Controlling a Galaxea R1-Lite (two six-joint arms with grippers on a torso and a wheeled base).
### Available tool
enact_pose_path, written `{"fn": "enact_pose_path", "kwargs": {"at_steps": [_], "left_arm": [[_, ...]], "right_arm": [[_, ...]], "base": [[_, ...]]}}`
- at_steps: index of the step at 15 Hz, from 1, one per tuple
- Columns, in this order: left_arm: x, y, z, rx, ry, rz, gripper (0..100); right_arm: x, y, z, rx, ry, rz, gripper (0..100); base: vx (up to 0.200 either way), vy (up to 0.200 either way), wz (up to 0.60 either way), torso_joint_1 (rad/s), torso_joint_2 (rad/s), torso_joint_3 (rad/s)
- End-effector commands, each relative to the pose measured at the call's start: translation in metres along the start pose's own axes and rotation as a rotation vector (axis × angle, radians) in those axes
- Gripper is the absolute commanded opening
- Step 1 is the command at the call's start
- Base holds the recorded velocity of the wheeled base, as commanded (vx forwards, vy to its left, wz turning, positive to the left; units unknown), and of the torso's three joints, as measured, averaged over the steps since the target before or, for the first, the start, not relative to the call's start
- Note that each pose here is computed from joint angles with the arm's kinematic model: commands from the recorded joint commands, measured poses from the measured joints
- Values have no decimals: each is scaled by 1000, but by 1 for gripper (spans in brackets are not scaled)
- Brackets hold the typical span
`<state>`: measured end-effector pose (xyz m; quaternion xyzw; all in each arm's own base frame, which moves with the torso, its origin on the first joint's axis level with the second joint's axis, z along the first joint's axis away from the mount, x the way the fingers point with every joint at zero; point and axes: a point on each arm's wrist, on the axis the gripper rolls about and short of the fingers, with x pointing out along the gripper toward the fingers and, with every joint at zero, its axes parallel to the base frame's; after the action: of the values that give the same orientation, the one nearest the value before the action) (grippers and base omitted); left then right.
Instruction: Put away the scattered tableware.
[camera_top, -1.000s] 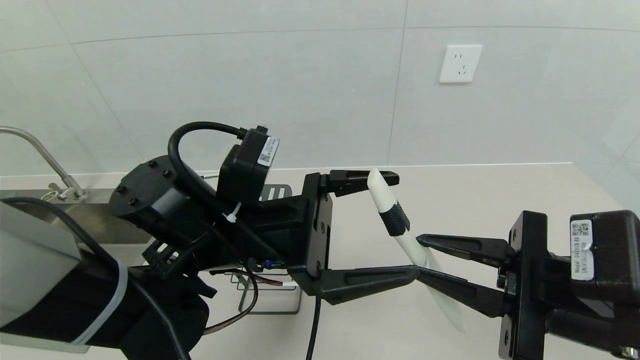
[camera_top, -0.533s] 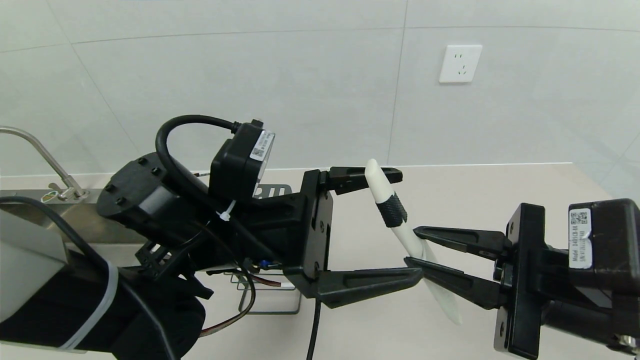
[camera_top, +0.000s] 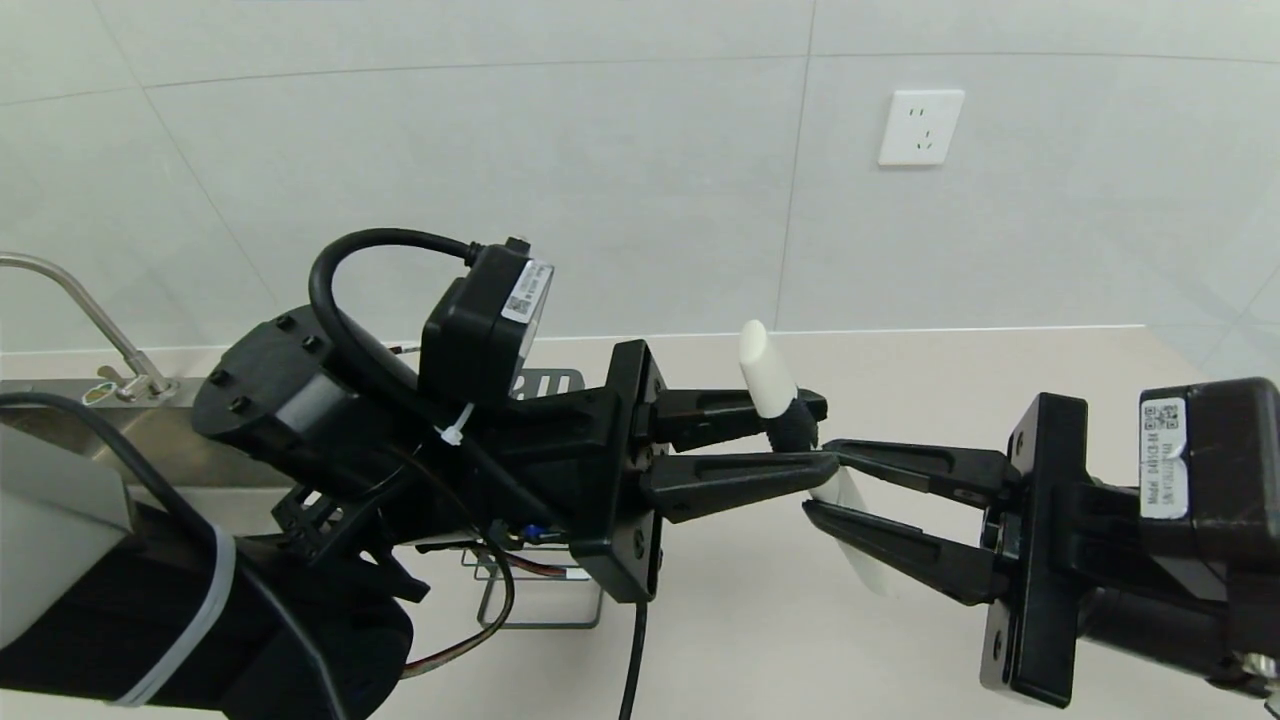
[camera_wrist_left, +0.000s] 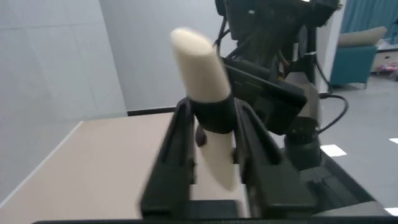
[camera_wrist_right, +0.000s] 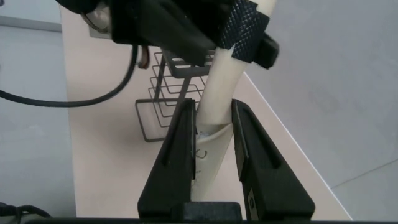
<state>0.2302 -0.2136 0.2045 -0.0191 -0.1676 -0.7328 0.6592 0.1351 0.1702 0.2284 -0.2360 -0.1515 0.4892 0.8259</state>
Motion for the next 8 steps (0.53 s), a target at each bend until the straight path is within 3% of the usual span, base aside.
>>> {"fn": "enact_pose_path", "kwargs": {"at_steps": [1, 4, 7, 8], "left_arm": [[0, 0, 3, 7, -5, -1, 0], [0, 0, 5, 13, -13, 21, 0], [-4, 2, 8, 20, -24, 97, 0], [-10, 5, 13, 35, -28, 141, 0]], "right_arm": [[5, -4, 4, -2, -17, -10, 100], [9, -3, 0, 1, 0, -5, 100], [11, -1, -3, 4, 11, 2, 100], [8, 0, -4, 4, 15, 1, 100]], "base": [[0, 0, 0, 0, 0, 0], [0, 0, 0, 0, 0, 0], [0, 0, 0, 0, 0, 0], [0, 0, 0, 0, 0, 0]]}}
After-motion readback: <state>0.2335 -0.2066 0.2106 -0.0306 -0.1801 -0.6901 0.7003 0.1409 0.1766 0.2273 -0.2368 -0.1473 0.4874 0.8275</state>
